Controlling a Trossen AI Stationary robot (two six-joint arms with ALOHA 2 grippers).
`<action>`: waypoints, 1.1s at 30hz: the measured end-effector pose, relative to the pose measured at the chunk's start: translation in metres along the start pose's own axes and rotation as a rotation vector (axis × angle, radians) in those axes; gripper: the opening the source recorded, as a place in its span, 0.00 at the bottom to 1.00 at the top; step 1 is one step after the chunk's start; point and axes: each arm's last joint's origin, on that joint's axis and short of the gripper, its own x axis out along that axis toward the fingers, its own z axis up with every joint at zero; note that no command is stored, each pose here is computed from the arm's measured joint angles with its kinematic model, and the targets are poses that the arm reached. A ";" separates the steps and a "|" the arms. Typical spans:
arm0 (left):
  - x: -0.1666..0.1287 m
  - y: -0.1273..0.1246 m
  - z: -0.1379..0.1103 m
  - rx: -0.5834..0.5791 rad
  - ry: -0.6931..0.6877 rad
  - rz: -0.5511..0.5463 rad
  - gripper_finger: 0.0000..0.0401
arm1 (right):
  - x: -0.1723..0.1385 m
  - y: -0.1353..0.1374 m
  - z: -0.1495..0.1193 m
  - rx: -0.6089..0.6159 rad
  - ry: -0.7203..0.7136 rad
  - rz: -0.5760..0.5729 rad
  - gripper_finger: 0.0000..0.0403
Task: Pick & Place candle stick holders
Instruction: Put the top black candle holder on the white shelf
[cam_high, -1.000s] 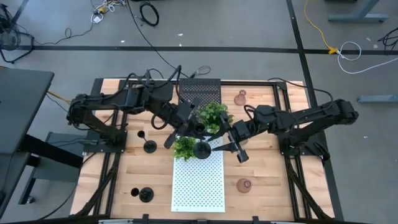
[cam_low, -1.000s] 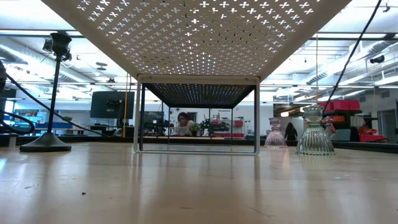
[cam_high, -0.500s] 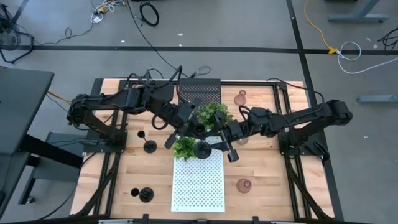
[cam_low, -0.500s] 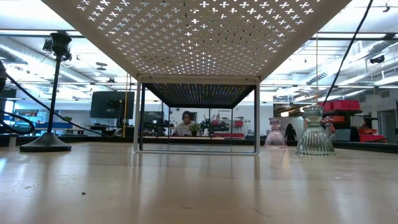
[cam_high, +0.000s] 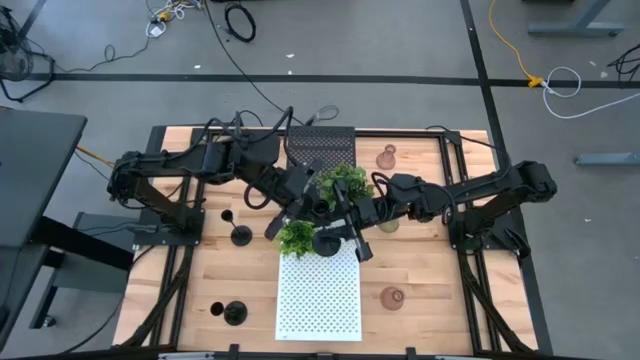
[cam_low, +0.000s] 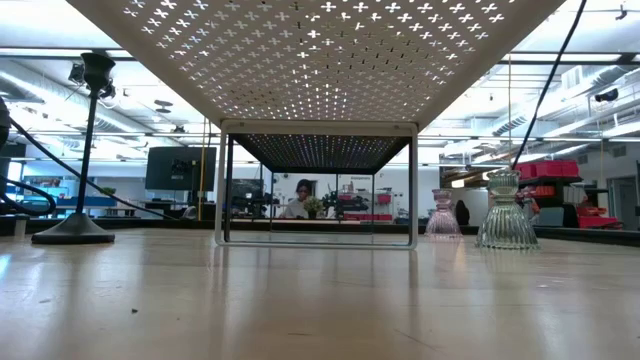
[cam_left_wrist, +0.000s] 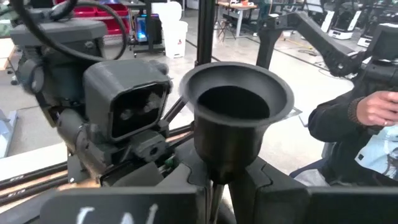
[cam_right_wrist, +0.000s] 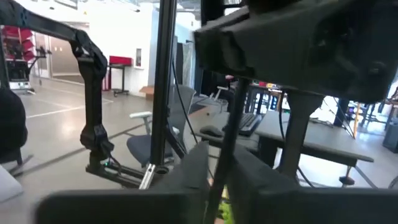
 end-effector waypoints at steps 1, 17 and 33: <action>0.000 0.000 0.000 0.003 -0.001 0.002 0.08 | 0.000 -0.001 0.000 -0.002 0.001 -0.009 0.04; 0.002 -0.003 0.002 -0.004 -0.018 -0.013 0.20 | -0.005 0.001 0.004 -0.008 0.035 0.006 0.01; -0.058 -0.040 0.023 0.047 -0.029 0.005 0.52 | -0.014 0.035 0.011 -0.010 0.147 0.000 0.01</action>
